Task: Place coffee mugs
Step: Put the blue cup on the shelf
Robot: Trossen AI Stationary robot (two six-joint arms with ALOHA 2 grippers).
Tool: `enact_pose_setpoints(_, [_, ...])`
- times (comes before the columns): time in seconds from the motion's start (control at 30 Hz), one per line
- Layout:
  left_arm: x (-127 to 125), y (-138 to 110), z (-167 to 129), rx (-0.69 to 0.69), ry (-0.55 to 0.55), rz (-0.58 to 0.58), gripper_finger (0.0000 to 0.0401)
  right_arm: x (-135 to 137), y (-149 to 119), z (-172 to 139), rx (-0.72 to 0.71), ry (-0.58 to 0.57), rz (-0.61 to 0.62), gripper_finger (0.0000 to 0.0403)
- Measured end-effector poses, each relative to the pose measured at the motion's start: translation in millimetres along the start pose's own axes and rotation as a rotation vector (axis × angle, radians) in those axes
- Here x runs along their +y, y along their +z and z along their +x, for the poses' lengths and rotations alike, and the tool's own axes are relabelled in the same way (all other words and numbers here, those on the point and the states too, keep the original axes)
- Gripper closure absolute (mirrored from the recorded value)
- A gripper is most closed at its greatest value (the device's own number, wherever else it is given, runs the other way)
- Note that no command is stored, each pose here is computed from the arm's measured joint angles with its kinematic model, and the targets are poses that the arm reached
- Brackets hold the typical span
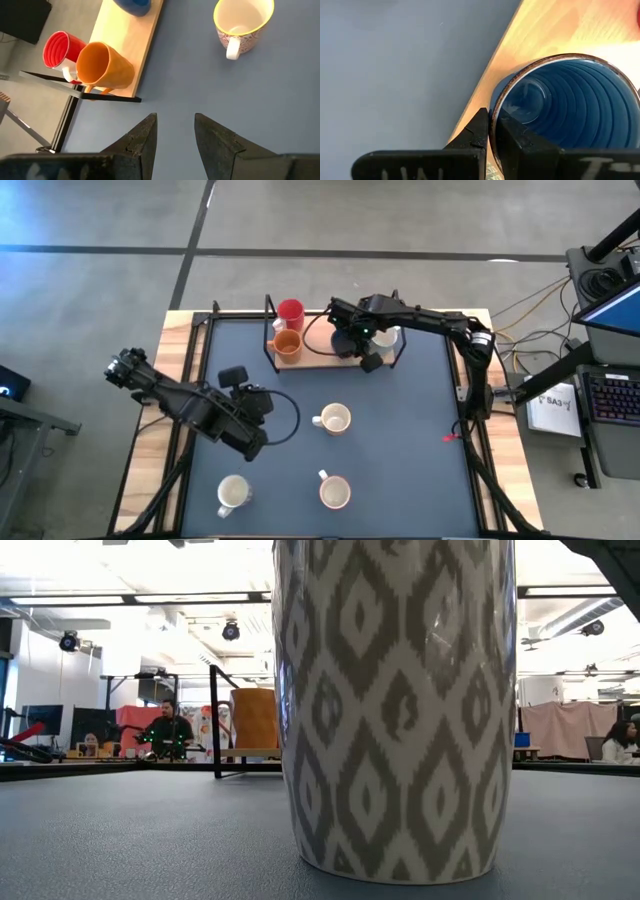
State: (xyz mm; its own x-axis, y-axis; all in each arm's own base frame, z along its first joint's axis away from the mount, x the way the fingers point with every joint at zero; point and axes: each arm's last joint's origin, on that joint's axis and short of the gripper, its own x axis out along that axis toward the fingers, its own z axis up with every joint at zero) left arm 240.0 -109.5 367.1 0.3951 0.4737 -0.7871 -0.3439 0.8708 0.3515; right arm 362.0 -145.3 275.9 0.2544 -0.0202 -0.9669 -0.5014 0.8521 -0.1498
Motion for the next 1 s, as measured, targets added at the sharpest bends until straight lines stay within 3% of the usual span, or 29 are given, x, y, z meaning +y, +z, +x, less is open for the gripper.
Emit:
enact_pose_setpoints(0.17, [2.4, 1.6, 1.9, 0.004, 0.006, 0.002, 0.0288, -0.8, -1.3, 0.0, 0.002, 0.001, 0.029, 0.0385])
enact_pose_setpoints(0.47, [3.6, 2.3, 2.7, 0.006, 0.009, -0.001, 0.0288, -0.2, -2.0, 0.0, 0.009, 0.007, -0.027, 0.0391])
enact_pose_setpoints(0.8, [3.8, 2.5, 2.9, 0.006, 0.009, 0.013, 0.0288, -1.2, -1.5, 0.0, 0.007, -0.007, 0.127, 0.0336])
enact_pose_setpoints(1.0, [3.9, 2.5, 2.9, 0.006, 0.01, 0.013, 0.0288, -2.1, -0.7, -3.3, 0.013, -0.025, 0.313, 0.0298])
